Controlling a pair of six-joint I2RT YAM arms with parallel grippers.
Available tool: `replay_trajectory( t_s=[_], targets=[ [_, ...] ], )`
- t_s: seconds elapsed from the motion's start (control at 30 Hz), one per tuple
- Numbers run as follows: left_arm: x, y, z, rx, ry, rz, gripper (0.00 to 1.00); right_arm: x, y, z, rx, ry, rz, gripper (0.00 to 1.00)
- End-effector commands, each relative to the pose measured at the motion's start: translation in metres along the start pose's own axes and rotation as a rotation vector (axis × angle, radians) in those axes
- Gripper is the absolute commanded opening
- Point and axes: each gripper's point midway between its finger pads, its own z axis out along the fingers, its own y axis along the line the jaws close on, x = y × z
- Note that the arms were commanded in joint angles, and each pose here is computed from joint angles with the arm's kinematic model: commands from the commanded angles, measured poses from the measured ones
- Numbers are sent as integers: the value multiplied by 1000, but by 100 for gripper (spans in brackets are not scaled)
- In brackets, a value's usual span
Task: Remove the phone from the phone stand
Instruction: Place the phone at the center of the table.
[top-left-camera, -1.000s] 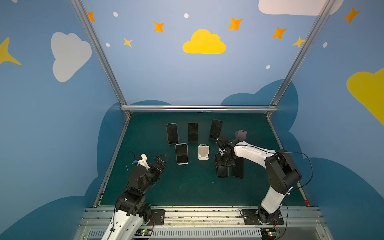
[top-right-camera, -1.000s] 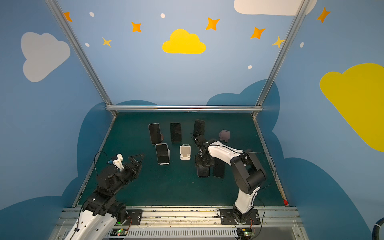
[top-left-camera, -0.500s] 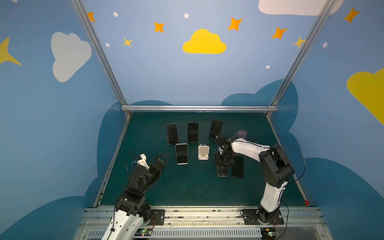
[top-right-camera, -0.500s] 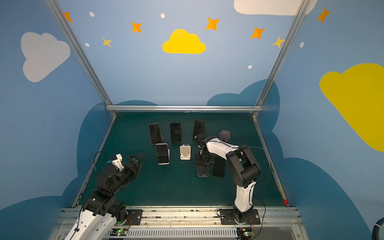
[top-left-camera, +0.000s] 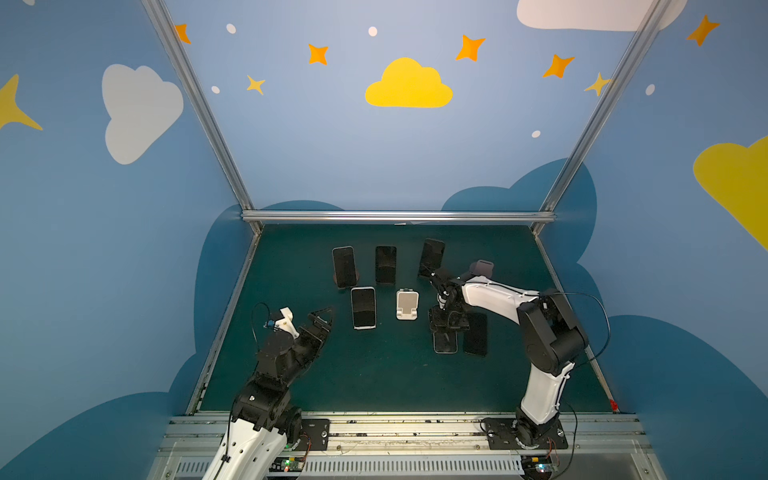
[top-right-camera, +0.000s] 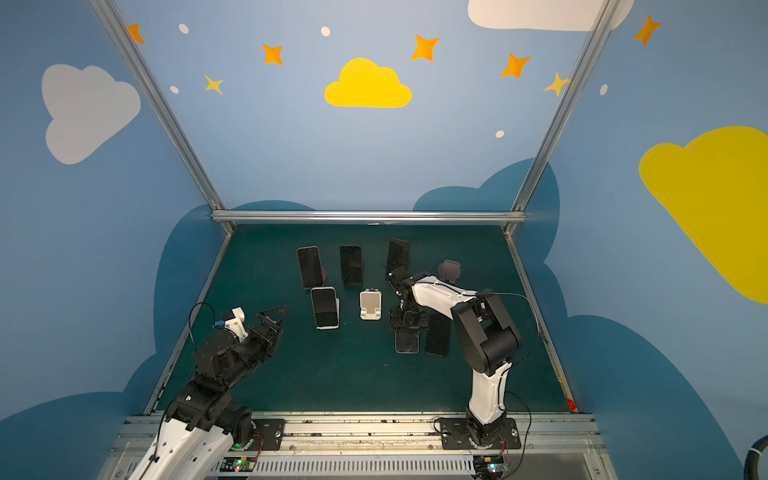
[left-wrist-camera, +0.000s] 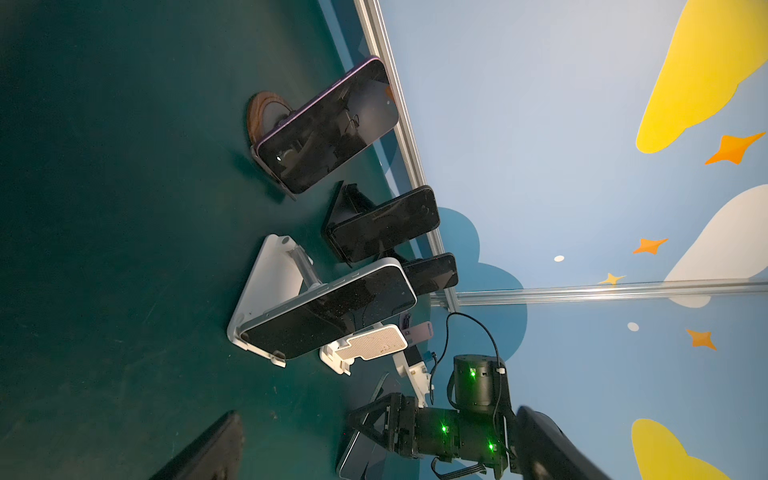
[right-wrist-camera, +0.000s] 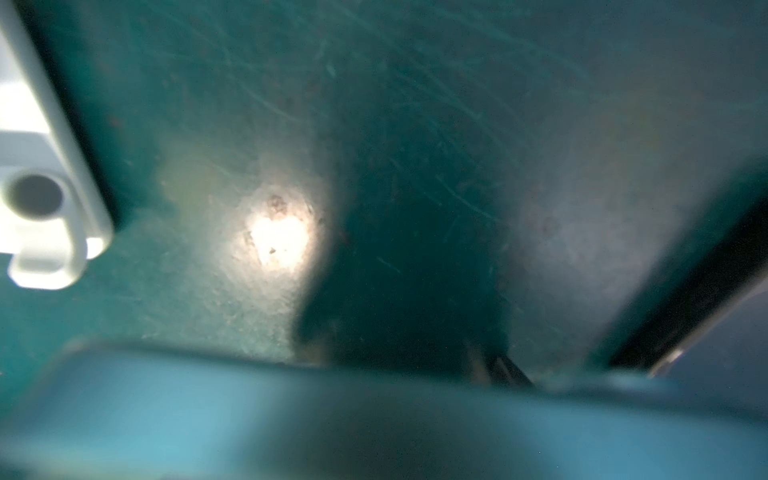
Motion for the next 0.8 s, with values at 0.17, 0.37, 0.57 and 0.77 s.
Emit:
replay_trajectory(
  t_s=[0.17, 0.37, 0.57, 0.77],
  targets=[
    [-4, -6, -4, 11, -19, 27, 100, -14, -18, 15, 86, -37, 31, 77],
    [-2, -7, -5, 10, -8, 16, 100, -10, -20, 21, 88, -26, 33, 77],
    [-3, -10, -12, 0, -5, 21, 100, 0, -23, 11, 106, 20, 13, 77],
    [-4, -9, -15, 13, -21, 12, 100, 8, -29, 22, 127, 59, 8, 78]
  ],
)
